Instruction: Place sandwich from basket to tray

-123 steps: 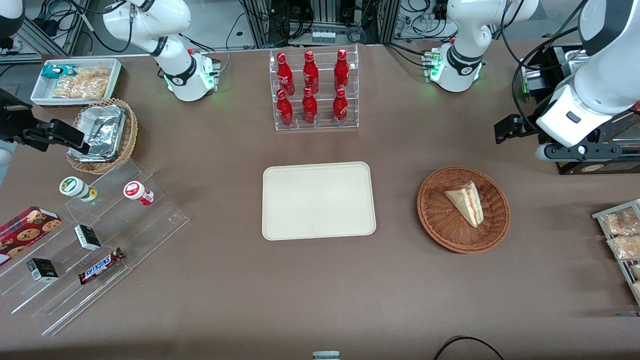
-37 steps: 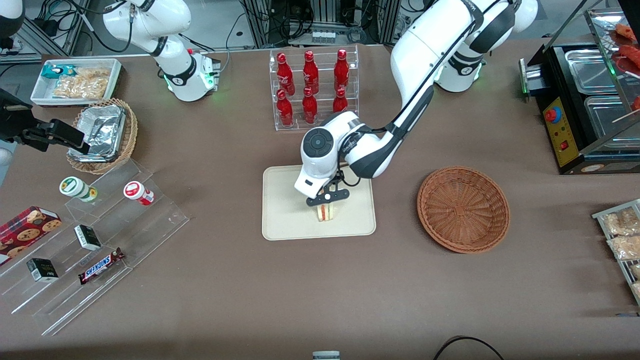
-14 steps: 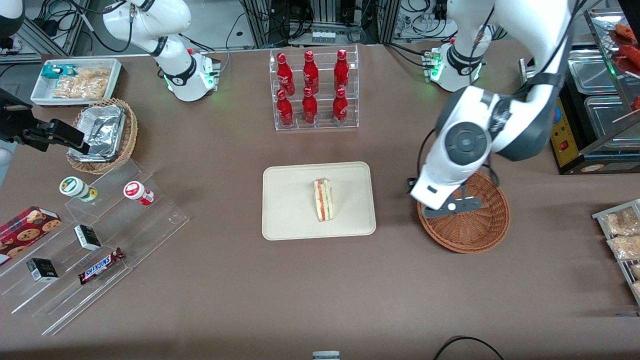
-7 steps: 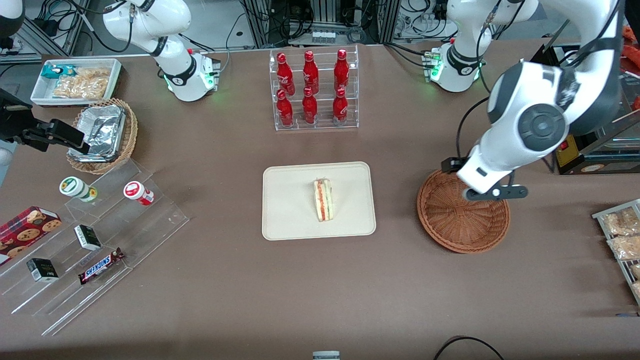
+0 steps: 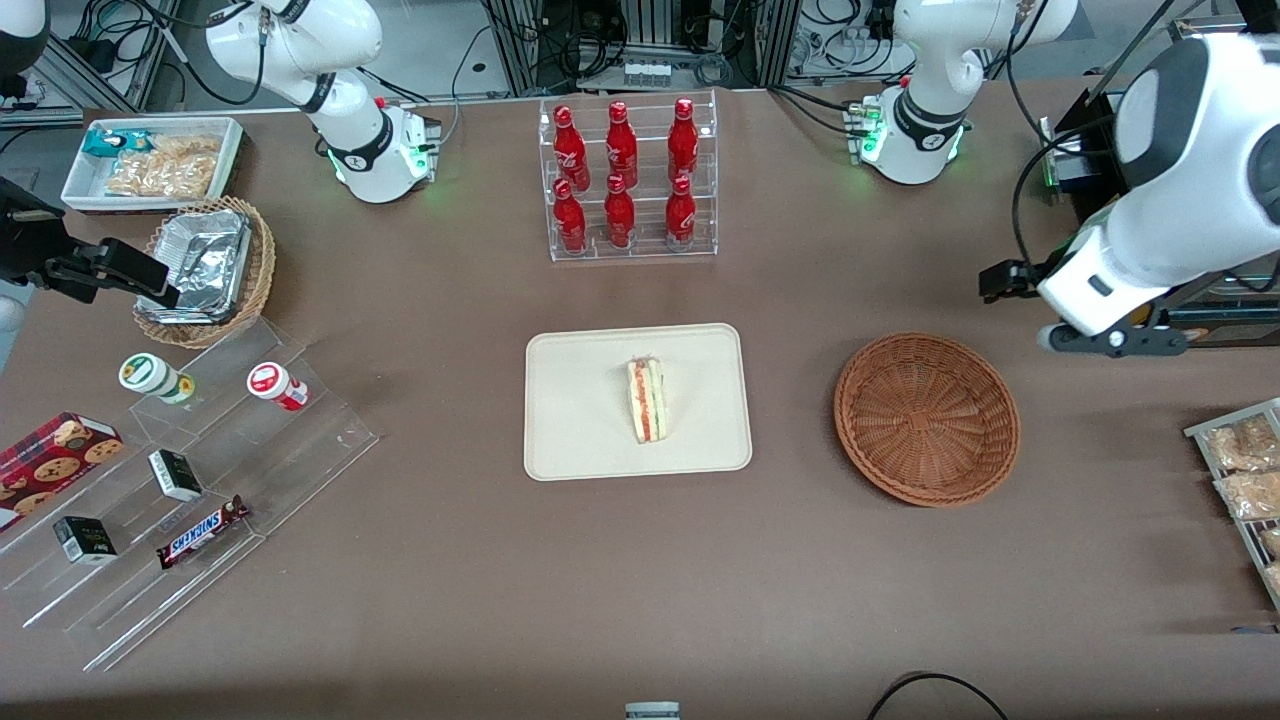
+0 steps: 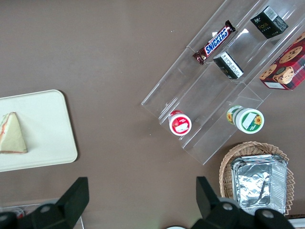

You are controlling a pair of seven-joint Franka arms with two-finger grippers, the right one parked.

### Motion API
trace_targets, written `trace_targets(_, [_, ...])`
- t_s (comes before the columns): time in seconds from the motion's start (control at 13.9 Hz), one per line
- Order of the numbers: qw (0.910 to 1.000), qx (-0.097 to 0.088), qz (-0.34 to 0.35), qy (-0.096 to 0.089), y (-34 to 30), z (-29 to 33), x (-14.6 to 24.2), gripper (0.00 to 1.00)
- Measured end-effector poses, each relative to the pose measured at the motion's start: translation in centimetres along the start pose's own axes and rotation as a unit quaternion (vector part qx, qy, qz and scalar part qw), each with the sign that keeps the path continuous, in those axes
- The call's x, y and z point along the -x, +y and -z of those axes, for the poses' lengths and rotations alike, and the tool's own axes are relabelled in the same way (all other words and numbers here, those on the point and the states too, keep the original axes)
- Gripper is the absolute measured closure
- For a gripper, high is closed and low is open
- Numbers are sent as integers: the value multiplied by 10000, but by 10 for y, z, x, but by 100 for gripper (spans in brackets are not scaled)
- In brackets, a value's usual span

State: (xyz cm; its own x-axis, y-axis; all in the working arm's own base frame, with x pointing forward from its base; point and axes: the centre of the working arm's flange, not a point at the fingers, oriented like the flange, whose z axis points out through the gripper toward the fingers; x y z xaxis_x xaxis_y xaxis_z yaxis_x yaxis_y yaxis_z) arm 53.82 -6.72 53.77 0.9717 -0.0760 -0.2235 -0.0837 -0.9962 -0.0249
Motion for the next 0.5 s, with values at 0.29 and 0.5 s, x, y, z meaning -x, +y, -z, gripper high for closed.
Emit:
trace_targets(0.29, [9999,5,-70,115,-6,36,11,0])
trace_targets(0.5, [9998,29,23,190,-18,43,11,0])
